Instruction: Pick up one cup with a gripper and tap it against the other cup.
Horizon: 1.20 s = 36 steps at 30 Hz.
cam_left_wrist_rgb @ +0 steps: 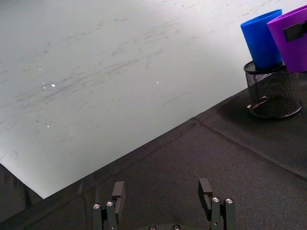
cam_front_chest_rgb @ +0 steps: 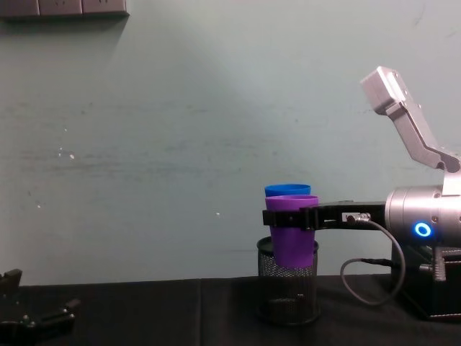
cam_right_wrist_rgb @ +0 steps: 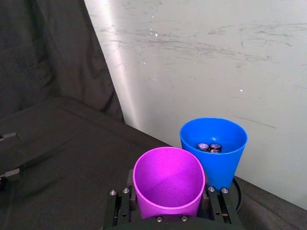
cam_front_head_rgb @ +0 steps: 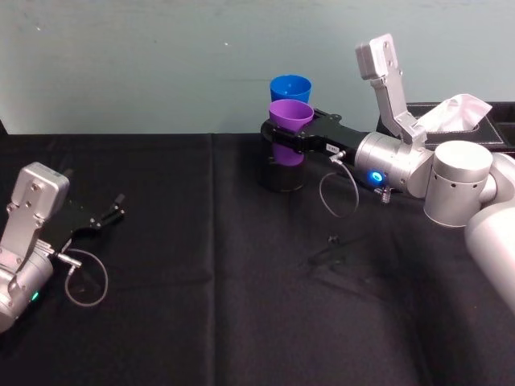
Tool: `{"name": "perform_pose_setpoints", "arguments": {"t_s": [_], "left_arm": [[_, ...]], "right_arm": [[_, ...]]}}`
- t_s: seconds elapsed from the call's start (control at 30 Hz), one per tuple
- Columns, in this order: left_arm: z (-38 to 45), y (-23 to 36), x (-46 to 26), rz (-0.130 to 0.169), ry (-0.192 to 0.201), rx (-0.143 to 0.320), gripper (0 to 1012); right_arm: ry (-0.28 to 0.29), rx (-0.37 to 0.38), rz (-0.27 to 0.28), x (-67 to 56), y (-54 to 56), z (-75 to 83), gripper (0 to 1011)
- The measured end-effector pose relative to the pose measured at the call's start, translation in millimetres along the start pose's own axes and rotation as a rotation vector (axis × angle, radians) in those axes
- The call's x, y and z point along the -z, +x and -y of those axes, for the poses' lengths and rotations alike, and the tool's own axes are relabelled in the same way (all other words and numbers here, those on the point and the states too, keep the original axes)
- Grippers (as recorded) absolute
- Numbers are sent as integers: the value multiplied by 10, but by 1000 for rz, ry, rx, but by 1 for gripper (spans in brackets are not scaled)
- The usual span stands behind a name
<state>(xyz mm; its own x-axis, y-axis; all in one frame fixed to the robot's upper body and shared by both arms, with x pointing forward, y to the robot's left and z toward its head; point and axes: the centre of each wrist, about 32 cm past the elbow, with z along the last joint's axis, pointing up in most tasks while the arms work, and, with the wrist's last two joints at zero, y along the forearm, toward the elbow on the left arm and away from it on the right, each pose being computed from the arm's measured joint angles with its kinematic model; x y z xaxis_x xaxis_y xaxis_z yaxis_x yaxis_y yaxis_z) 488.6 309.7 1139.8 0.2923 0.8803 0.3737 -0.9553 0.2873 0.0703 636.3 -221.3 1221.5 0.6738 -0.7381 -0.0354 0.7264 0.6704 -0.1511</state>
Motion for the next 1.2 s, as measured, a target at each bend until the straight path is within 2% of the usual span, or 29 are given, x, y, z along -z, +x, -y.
{"name": "perform_pose_setpoints", "arguments": {"t_s": [0.53, 0.87, 1.2], "left_arm": [[0, 0, 0, 0, 0, 0, 1000], [0, 0, 0, 0, 0, 0, 1000], [0, 0, 0, 0, 0, 0, 1000]], "right_arm": [[5, -5, 7, -4, -21, 23, 722], [-6, -36, 30, 100, -130, 302, 722], [4, -67, 34, 322, -265, 599, 721]]}}
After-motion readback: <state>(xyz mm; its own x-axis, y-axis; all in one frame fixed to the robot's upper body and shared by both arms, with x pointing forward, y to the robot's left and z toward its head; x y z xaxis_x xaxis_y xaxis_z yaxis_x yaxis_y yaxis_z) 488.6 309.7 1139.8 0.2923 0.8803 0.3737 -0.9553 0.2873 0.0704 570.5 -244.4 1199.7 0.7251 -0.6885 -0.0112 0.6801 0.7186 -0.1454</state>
